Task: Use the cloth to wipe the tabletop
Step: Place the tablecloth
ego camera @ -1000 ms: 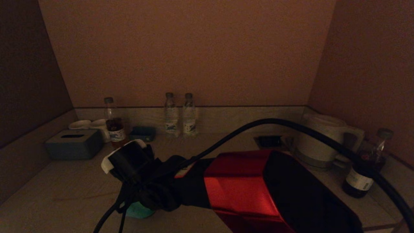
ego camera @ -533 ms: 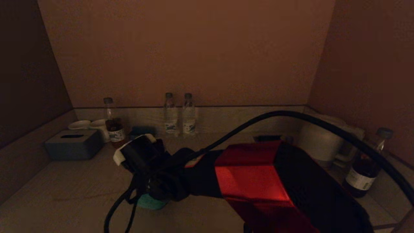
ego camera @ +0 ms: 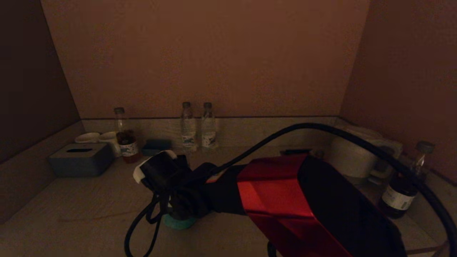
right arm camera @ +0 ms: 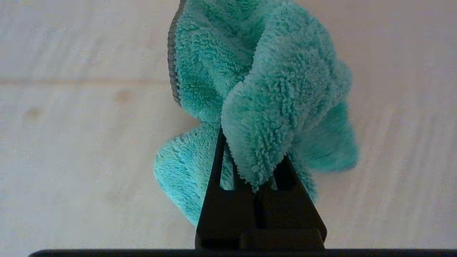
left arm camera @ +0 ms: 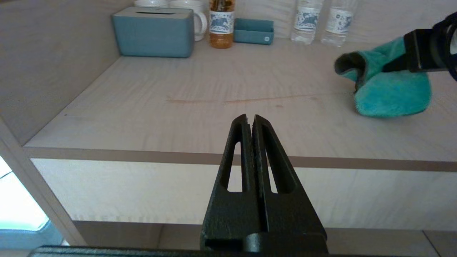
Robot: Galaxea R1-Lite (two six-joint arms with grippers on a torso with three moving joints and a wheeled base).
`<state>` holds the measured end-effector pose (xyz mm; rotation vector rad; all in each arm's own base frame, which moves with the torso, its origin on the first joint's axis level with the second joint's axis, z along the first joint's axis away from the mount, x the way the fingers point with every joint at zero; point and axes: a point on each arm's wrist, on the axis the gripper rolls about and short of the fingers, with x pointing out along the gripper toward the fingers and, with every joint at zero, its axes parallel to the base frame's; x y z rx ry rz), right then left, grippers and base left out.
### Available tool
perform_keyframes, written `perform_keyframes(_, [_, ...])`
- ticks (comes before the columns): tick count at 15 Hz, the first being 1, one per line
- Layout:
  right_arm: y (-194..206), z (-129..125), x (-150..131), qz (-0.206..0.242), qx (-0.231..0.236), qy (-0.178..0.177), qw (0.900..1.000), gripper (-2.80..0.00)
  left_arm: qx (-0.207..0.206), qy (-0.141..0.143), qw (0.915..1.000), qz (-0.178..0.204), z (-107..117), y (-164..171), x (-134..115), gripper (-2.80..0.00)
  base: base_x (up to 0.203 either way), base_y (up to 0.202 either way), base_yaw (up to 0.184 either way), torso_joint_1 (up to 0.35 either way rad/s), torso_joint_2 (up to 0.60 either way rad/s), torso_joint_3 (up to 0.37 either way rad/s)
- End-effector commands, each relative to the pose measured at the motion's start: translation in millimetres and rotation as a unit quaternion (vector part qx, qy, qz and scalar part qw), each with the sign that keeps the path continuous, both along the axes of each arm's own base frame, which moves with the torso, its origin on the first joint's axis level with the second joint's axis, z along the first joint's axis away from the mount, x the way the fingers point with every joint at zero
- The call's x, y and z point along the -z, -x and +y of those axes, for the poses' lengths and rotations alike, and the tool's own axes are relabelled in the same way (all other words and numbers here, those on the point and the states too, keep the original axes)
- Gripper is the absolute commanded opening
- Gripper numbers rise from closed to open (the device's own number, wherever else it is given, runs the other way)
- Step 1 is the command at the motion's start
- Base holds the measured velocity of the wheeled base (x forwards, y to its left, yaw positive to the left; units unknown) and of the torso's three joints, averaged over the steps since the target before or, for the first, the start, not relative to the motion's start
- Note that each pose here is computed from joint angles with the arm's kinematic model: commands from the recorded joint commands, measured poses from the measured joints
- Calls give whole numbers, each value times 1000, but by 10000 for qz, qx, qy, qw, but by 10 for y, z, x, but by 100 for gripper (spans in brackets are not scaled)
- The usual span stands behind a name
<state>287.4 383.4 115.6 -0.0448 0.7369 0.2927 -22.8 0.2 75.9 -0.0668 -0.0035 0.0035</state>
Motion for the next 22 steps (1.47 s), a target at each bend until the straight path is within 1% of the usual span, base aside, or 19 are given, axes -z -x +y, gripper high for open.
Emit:
perform_keyframes(1, [-6, -2, 13, 8, 20, 14, 10000, -280, -5, 3, 10000, 2, 0, 0, 1, -280, 0, 0, 0, 0, 0, 0])
perform_keyframes(4, [-19, -12, 13, 2, 57, 11, 10000, -280, -5, 3, 10000, -4, 0, 0, 0, -280, 0, 0, 0, 0, 0, 0])
perform_keyframes(5, [-49, -30, 33, -42, 148, 73, 9999, -280, -5, 3, 10000, -2, 0, 0, 0, -280, 0, 0, 0, 0, 0, 0])
perform_keyframes(6, [-56, -35, 37, -44, 163, 80, 9998, 0, -1, 3, 10000, -10, 0, 1, -3, -280, 0, 0, 0, 0, 0, 0])
perform_keyframes(10, [-89, -58, 59, -23, 222, 94, 9997, 0, 3, 3, 10000, 2, 0, 0, 1, -280, 0, 0, 0, 0, 0, 0])
perform_keyframes(14, [-68, -89, -30, -73, 264, 67, 9996, 0, -5, 3, 10000, -6, 0, 0, -1, -280, 0, 0, 0, 0, 0, 0])
perform_keyframes(16, [-25, -135, -168, -217, 403, 87, 9989, 0, -5, 3, 10000, 2, 0, 0, 1, -280, 0, 0, 0, 0, 0, 0])
perform_keyframes(17, [-12, -154, -194, -233, 445, 107, 9987, 0, -5, 3, 10000, -5, 0, 1, -3, -280, 0, 0, 0, 0, 0, 0])
perform_keyframes(18, [30, -215, -350, -321, 496, 33, 9982, 0, -5, 3, 10000, -6, 0, 0, -1, -280, 0, 0, 0, 0, 0, 0])
perform_keyframes(19, [103, -316, -609, -472, 548, -136, 9973, -81, -5, 3, 10000, -6, 0, 0, -1, -280, 0, 0, 0, 0, 0, 0])
perform_keyframes(20, [147, -379, -727, -539, 592, -188, 9966, -280, -5, 3, 10000, -6, 0, 0, -1, -280, 0, 0, 0, 0, 0, 0])
perform_keyframes(22, [160, -398, -740, -544, 620, -163, 9965, -280, -5, 3, 10000, -6, 0, 0, -1, -280, 0, 0, 0, 0, 0, 0])
